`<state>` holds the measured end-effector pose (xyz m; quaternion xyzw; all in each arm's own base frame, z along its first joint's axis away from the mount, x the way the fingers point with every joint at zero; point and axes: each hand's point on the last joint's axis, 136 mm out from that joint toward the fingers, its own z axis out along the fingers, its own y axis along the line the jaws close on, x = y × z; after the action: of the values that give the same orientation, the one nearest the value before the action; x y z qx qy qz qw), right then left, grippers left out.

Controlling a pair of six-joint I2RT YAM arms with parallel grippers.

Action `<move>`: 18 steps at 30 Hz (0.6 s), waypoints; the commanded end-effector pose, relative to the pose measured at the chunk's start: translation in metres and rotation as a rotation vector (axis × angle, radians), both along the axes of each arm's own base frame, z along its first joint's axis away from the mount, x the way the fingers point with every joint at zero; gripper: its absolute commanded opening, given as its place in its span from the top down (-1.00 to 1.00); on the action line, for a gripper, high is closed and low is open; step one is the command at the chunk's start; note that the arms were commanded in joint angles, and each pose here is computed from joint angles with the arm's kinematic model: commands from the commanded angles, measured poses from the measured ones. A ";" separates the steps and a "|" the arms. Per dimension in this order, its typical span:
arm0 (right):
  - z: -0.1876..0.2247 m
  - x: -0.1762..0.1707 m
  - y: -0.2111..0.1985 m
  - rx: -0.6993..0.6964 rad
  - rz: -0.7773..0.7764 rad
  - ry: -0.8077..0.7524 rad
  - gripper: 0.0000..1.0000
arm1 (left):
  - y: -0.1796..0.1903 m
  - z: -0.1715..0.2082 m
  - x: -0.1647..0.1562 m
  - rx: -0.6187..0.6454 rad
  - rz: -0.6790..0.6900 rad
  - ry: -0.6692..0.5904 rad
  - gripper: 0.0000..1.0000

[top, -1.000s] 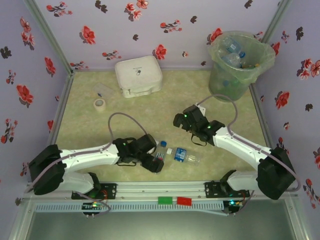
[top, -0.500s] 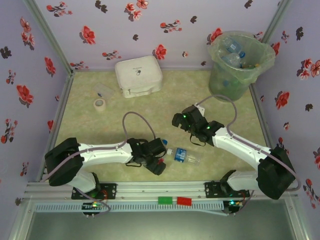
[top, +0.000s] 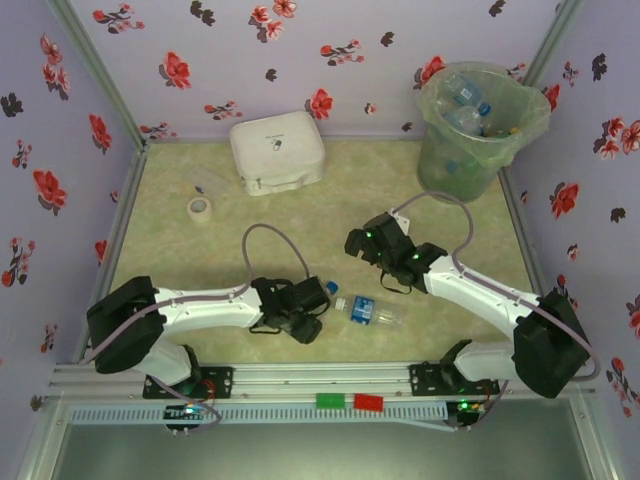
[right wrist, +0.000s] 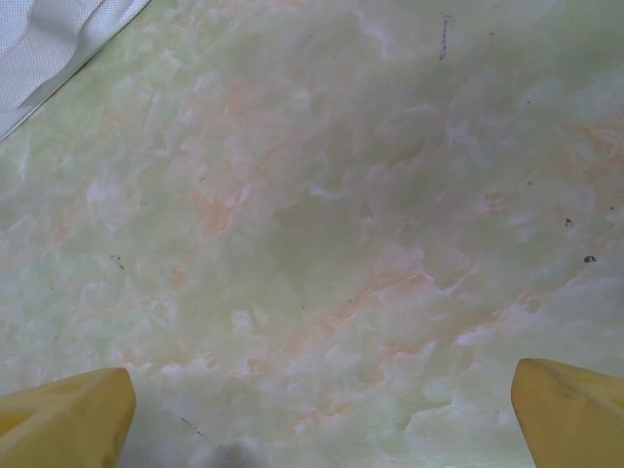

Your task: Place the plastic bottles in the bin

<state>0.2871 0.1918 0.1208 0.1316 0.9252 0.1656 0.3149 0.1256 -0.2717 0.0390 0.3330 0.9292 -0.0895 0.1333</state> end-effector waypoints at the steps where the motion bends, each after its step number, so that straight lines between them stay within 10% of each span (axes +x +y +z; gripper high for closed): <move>1: 0.001 0.004 0.002 0.008 -0.013 -0.021 -0.99 | 0.013 0.010 0.015 -0.029 0.061 -0.033 0.06; 18: 0.115 0.027 0.099 0.409 0.320 -0.280 -0.99 | -0.026 0.177 0.157 -0.742 0.280 -0.268 0.09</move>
<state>0.3078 0.2638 0.1881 0.0609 0.8694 0.3450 0.3483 0.2606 -0.2644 0.1620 0.1340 0.8988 -0.2710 0.3174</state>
